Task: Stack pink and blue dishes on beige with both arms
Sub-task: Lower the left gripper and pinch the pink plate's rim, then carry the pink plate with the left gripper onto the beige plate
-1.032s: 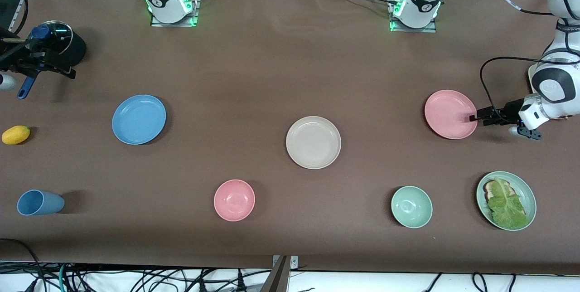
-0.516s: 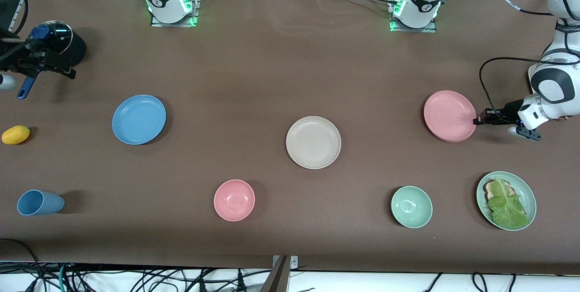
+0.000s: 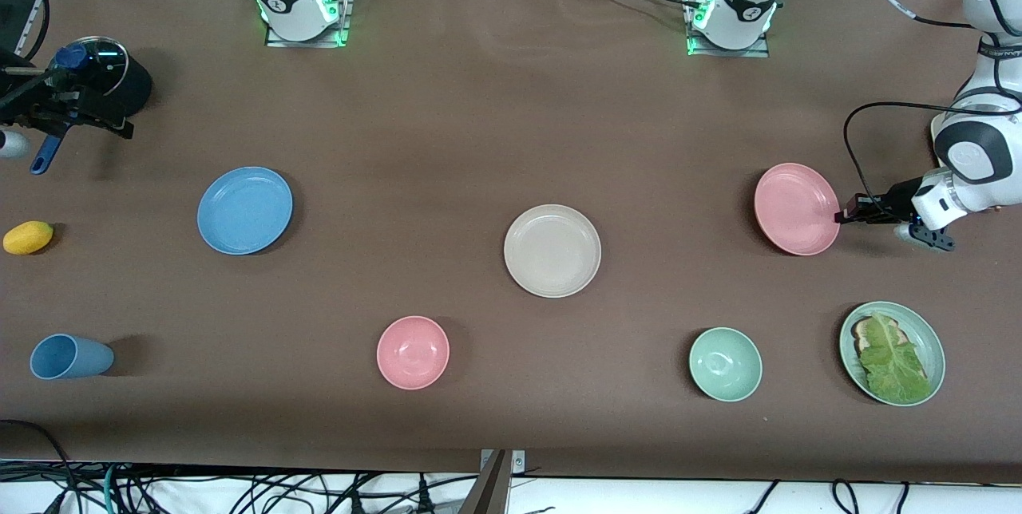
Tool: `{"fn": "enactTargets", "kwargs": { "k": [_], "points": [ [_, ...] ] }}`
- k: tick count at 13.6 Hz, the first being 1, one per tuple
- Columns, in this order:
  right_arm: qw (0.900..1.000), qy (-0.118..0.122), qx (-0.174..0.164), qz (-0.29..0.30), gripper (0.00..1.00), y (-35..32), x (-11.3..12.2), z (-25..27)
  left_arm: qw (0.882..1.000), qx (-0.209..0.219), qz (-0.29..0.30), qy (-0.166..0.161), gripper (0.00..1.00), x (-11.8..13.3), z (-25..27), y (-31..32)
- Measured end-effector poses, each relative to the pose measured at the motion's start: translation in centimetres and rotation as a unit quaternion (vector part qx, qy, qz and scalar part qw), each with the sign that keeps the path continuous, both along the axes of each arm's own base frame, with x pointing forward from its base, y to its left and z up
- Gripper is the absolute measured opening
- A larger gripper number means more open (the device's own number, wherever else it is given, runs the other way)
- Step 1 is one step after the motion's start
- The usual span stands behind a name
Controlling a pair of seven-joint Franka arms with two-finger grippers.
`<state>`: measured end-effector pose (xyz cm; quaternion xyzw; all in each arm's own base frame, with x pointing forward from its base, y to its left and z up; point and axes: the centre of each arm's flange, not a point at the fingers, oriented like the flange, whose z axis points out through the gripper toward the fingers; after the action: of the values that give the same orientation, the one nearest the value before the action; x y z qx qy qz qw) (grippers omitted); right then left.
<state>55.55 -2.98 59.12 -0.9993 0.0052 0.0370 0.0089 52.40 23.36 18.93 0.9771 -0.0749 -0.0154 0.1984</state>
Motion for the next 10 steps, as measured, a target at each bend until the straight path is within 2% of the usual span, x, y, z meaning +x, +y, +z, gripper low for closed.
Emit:
{"fn": "enactTargets", "kwargs": {
  "k": [5,10],
  "points": [
    [1.000,0.000,0.000,0.000,1.00,0.0,0.0,0.0,1.000,0.008,-0.019,-0.022,0.04,2.8,3.4,-4.2],
    [1.000,0.000,0.000,0.000,1.00,0.0,0.0,0.0,1.000,0.023,0.010,-0.005,0.04,5.8,7.5,-13.2]
  ]
}}
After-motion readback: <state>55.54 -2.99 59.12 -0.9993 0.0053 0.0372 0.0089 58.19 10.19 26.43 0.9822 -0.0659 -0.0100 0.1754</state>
